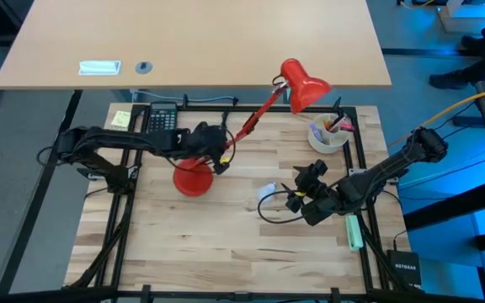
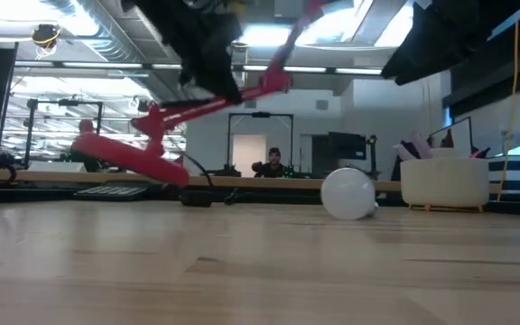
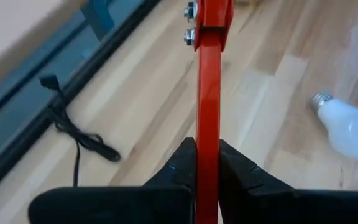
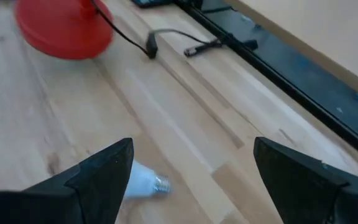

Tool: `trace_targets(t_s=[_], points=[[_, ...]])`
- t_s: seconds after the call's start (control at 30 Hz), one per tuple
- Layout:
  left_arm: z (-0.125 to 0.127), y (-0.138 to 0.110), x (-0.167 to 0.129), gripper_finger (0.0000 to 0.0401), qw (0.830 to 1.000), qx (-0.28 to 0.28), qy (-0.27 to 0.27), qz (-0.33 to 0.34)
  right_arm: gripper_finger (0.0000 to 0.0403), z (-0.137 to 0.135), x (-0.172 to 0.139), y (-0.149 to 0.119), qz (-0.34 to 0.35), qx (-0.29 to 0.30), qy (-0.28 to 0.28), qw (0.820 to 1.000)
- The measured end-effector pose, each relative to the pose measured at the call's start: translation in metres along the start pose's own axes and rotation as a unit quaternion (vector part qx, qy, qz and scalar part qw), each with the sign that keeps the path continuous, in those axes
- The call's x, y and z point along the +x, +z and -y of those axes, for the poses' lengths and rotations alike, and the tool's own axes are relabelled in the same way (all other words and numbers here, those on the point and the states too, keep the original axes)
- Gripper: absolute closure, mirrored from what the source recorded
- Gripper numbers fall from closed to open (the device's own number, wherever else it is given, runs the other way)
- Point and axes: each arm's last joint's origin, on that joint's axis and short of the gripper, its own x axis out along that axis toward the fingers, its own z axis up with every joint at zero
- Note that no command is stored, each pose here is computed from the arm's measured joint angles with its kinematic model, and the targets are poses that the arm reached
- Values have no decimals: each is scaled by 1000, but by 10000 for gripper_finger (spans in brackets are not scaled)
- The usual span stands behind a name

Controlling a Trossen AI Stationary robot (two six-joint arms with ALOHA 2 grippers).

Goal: Screw lightbulb
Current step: Adjust the lamp, then return to home Position

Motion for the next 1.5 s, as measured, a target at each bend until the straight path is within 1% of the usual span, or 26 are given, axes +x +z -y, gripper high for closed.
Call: trace_targets(t_s=[0.13, 0.2, 0.33, 0.43, 0.57, 0.73, 0.9, 1.03, 1.1, 1.27, 1.33, 1.5], points=[[19, 5, -17, 381, 998, 22, 14, 59, 68, -5, 4, -2, 25, -8, 13, 1000], [29, 0, -19, 381, 996, 29, -5, 89, 68, -8, 5, 0, 50, -10, 14, 999], [43, -27, -13, 381, 992, 40, -47, 114, 68, -11, 9, 10, 79, -26, 21, 996], [54, -46, -12, 381, 986, 53, -71, 140, 68, -14, 13, 22, 99, -31, 43, 994], [61, -63, -12, 381, 978, 52, -84, 183, 68, -12, 22, 39, 125, -41, 72, 989], [60, -73, -9, 375, 980, 46, -80, 176, 68, -4, 34, 58, 160, -49, 84, 982], [60, -73, -9, 368, 980, 49, -81, 176, 68, 3, 44, 76, 198, -55, 156, 966], [60, -73, -9, 364, 980, 55, -83, 175, 68, 14, 54, 85, 213, -52, 151, 964], [60, -73, -9, 358, 980, 59, -82, 175, 68, 18, 58, 89, 220, -47, 157, 962], [61, -73, -10, 334, 979, 63, -81, 178, 68, 21, 60, 93, 230, -44, 185, 955], [61, -73, -10, 314, 979, 63, -82, 178, 68, 21, 61, 93, 229, -45, 186, 954], [61, -73, -10, 249, 978, 77, -80, 177, 68, 21, 60, 93, 229, -46, 186, 954]])
